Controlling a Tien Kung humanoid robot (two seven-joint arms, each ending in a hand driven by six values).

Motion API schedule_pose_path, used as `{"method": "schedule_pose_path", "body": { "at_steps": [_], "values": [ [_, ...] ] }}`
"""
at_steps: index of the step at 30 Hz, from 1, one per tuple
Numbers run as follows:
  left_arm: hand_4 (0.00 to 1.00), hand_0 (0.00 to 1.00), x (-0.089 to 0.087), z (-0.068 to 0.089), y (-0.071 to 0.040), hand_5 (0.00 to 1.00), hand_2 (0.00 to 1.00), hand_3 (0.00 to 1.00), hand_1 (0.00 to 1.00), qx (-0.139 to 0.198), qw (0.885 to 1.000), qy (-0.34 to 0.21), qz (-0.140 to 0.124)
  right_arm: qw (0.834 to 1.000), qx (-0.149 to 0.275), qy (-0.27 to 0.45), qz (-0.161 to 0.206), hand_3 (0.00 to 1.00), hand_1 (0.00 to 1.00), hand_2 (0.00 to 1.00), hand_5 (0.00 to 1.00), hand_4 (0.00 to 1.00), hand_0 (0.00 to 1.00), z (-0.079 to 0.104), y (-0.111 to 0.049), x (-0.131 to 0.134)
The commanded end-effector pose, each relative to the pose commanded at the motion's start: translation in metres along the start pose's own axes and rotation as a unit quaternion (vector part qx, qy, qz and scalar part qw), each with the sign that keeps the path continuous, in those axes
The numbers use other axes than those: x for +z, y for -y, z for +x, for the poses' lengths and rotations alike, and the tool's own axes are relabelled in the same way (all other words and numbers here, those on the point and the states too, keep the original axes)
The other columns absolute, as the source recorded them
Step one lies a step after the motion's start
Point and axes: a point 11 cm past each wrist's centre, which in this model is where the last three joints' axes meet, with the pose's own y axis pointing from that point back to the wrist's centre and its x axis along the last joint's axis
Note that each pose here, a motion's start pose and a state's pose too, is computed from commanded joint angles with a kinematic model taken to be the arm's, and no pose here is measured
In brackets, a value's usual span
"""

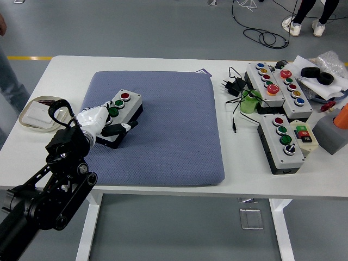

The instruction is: Pick up the button,place it on the desk,press the button,press the button

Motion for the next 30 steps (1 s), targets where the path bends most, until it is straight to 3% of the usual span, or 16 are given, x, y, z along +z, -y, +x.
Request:
{"method": "schedule_pose_path", "body": {
  "at_steps": [12,22,23,28,29,30],
  "values": [
    [0.998,0.962,-0.005,-0.003,0.003,0.951,0.998,0.998,0.998,-0.004,1.000,-0.002,0.011,1.000,0.000,-0.001,0.001,0.580,0.633,0.662,0.236,0.371,0.644,0.000,0.000,0.000],
    [0.998,0.928,-0.012,-0.012,0.009,0.941,0.998,0.998,0.998,-0.015,0.999,-0.008,0.036,1.000,0.000,0.000,0.001,0.580,0.633,0.663,0.236,0.371,0.644,0.000,0.000,-0.002],
    [0.998,0.860,-0.013,-0.011,0.008,0.923,0.998,0.998,0.997,-0.011,0.999,-0.012,0.038,1.000,0.000,0.000,0.002,0.580,0.633,0.662,0.236,0.372,0.644,0.000,0.000,-0.002],
    [0.998,0.860,-0.017,-0.004,0.008,0.923,0.998,0.998,0.997,0.004,0.999,-0.023,0.042,1.000,0.000,0.000,0.002,0.580,0.633,0.662,0.236,0.372,0.644,0.001,0.000,-0.002],
    [0.998,0.779,-0.017,-0.002,0.008,0.911,0.998,0.998,0.935,0.007,0.999,-0.026,0.042,1.000,0.000,0.000,0.002,0.581,0.633,0.662,0.236,0.371,0.645,0.001,0.000,-0.002],
    [0.998,0.779,-0.018,-0.001,0.008,0.911,0.998,0.998,0.935,0.011,0.999,-0.028,0.043,1.000,0.001,0.000,0.002,0.581,0.633,0.662,0.236,0.371,0.645,0.001,0.000,-0.002]
  ]
}}
